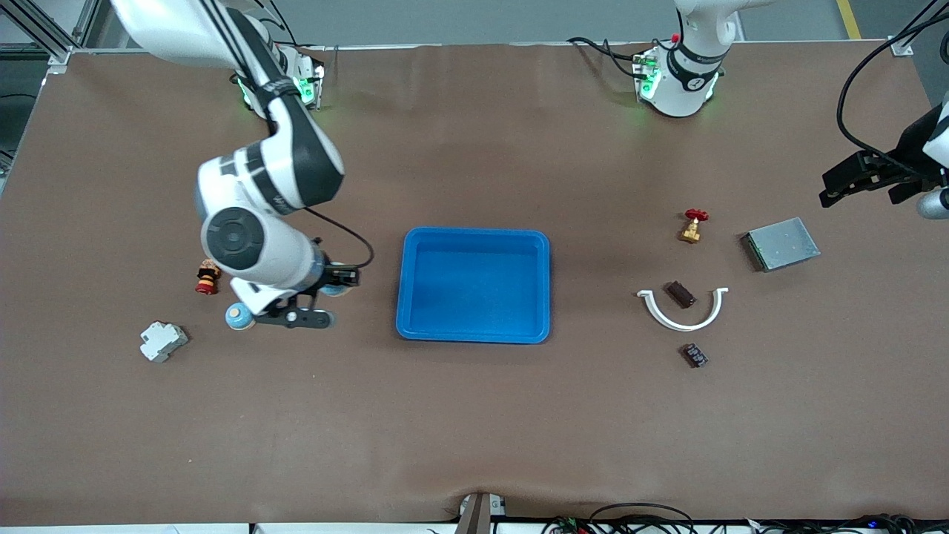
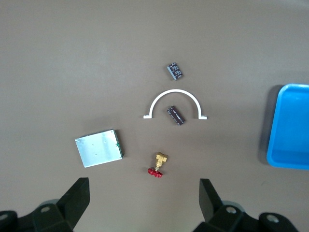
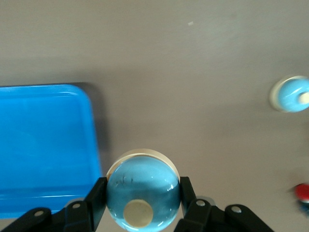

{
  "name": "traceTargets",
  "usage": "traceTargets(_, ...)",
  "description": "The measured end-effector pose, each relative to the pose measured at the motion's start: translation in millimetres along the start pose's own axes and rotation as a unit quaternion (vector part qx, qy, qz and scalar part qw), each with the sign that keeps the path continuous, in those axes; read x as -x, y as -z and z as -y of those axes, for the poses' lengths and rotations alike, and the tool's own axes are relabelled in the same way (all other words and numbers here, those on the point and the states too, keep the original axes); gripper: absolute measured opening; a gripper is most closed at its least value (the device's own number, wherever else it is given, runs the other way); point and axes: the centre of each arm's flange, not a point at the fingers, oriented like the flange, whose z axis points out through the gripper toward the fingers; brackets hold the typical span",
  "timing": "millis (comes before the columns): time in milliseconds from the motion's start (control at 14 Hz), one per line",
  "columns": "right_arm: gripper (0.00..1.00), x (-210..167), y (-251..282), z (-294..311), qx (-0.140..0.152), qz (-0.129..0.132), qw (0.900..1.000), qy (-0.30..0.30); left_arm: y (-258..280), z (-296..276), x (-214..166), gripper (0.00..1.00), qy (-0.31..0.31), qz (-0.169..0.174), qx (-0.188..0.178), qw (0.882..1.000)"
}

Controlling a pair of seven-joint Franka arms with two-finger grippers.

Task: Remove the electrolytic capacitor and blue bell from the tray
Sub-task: 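Lift the bell and carry it beside the first bell with the right gripper, then lower the bell onto the table and open the right gripper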

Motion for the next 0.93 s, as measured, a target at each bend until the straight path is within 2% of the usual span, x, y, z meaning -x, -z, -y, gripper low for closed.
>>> traceTargets(286,0.65,-13,-16,-56,-0.001,-0.013,0.999,0.049,-1,15,0,1.0,0.005,0.002,0.009,1.0)
traceTargets(500,0.65,-23,-49,-93,-0.007,-0.034,0.997,0.074,-3,12,4,1.0,0.004,0.006,0.008,1.0)
traceTargets(714,0.65,-21,-78,-105,-0.009,-0.051,0.996,0.079,-4,8,7,1.0,0.021,0.007,0.007,1.0)
traceTargets(929,0.65,-24,-97,-106,-0.009,-0.057,0.995,0.078,-3,5,9,1.0,0.029,0.006,0.006,1.0)
